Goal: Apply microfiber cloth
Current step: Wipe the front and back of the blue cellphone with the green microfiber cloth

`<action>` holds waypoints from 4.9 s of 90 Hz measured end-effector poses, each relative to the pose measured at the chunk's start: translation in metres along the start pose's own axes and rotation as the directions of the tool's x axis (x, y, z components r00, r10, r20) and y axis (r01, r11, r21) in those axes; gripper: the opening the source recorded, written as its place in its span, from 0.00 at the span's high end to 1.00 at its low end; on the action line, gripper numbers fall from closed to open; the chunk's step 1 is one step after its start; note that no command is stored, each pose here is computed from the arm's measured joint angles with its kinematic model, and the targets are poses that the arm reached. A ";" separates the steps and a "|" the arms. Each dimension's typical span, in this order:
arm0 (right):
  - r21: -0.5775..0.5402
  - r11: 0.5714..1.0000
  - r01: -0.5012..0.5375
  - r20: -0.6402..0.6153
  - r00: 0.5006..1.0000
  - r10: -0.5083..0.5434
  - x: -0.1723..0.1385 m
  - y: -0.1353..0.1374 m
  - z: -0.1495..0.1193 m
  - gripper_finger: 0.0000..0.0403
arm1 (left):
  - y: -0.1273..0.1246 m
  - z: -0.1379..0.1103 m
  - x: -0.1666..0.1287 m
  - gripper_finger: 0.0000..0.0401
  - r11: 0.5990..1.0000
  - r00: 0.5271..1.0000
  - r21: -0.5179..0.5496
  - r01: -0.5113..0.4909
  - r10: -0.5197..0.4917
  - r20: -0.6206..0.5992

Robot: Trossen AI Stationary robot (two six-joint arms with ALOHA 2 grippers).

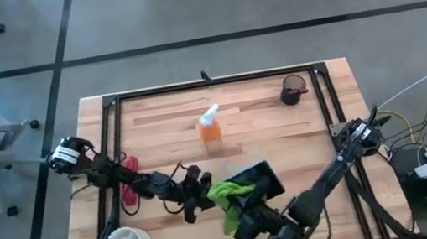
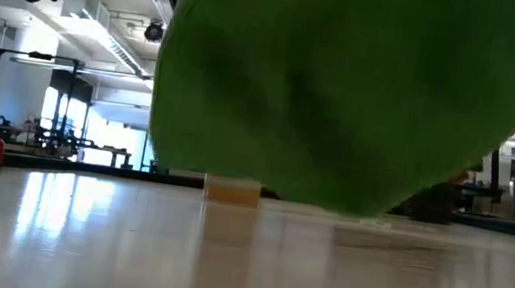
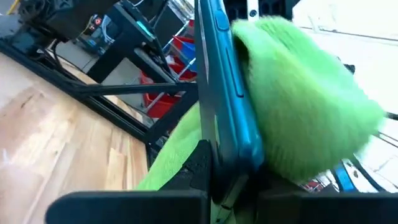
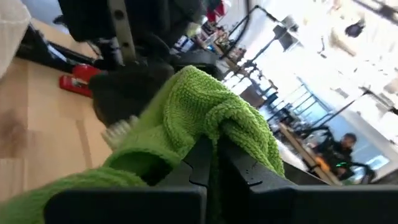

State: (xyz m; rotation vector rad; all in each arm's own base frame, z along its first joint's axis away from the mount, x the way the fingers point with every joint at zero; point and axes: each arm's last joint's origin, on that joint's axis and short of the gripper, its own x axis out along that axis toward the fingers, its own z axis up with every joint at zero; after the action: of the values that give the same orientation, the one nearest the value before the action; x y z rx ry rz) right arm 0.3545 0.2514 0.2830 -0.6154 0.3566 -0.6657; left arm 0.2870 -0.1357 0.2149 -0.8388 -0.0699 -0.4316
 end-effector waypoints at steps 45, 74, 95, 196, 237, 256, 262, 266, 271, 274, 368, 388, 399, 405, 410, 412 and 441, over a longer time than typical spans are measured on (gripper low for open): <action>-0.014 0.988 0.154 0.034 0.988 -0.154 -0.031 -0.039 -0.027 1.00 | -0.001 -0.004 -0.001 0.98 1.000 1.000 0.015 -0.005 0.005 -0.022; -0.031 0.993 0.114 0.061 0.992 -0.112 -0.053 -0.085 -0.033 1.00 | -0.002 -0.004 -0.001 0.98 1.000 1.000 0.024 0.001 0.000 -0.018; -0.038 0.997 0.074 0.058 0.996 -0.072 -0.065 -0.121 -0.025 1.00 | -0.003 -0.004 -0.002 0.98 0.999 1.000 0.037 0.001 -0.001 -0.010; -0.044 0.988 0.147 0.049 0.988 -0.145 -0.034 -0.019 -0.038 1.00 | 0.003 0.043 0.029 0.98 0.988 0.976 0.101 -0.120 0.098 0.193; -0.012 0.991 0.136 0.033 0.990 -0.135 -0.029 -0.008 -0.037 1.00 | -0.003 0.060 0.043 0.98 0.981 0.964 0.125 -0.146 0.113 0.240; -0.035 0.993 0.109 0.006 0.994 -0.108 -0.022 -0.004 -0.030 1.00 | -0.005 0.062 0.045 0.98 0.979 0.964 0.130 -0.155 0.121 0.239; -0.042 0.994 0.105 0.006 0.994 -0.105 -0.022 -0.003 -0.028 1.00 | -0.005 0.062 0.045 0.98 0.980 0.964 0.129 -0.153 0.119 0.238; -0.050 0.994 0.101 0.005 0.995 -0.101 -0.022 -0.002 -0.026 1.00 | -0.005 0.062 0.046 0.98 0.980 0.965 0.129 -0.149 0.115 0.236; -0.062 0.994 0.092 0.002 0.996 -0.092 -0.022 -0.002 -0.025 1.00 | -0.005 0.062 0.046 0.98 0.981 0.966 0.128 -0.146 0.114 0.234; -0.064 0.994 0.088 0.001 0.996 -0.088 -0.022 -0.002 -0.025 1.00 | -0.005 0.061 0.046 0.98 0.981 0.966 0.128 -0.146 0.113 0.233; -0.139 0.990 0.038 0.124 0.992 -0.021 -0.094 -0.094 0.006 1.00 | -0.041 0.019 0.038 0.98 0.995 0.996 0.104 -0.008 -0.001 0.088; -0.134 0.990 0.044 0.137 0.990 -0.025 -0.102 -0.129 0.012 1.00 | -0.046 0.011 0.036 0.98 0.994 0.999 0.106 0.024 -0.028 0.039; -0.097 0.995 0.030 0.136 0.991 -0.017 -0.102 -0.148 0.015 1.00 | -0.050 0.008 0.036 0.98 0.989 0.998 0.138 0.058 -0.061 0.016; -0.089 0.996 0.030 0.136 0.990 -0.017 -0.103 -0.154 0.015 1.00 | -0.049 0.008 0.036 0.98 0.984 0.998 0.168 0.055 -0.058 0.016; -0.067 0.997 0.029 0.136 0.990 -0.020 -0.103 -0.158 0.015 1.00 | -0.046 0.007 0.035 0.98 0.981 0.999 0.190 0.026 -0.030 0.016; -0.063 0.998 0.028 0.136 0.990 -0.019 -0.103 -0.159 0.015 1.00 | -0.046 0.007 0.035 0.98 0.981 1.000 0.195 0.018 -0.021 0.013; -0.048 0.998 -0.033 0.141 0.989 0.039 -0.105 -0.150 0.018 1.00 | -0.025 0.001 0.035 0.98 0.955 0.980 0.235 -0.180 0.195 -0.039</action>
State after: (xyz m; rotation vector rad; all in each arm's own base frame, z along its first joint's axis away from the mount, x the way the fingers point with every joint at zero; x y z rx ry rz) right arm 0.2166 0.2354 0.4036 -0.6938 0.2504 -0.5769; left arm 0.3090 -0.1617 0.2404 -0.5963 0.0171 -0.2637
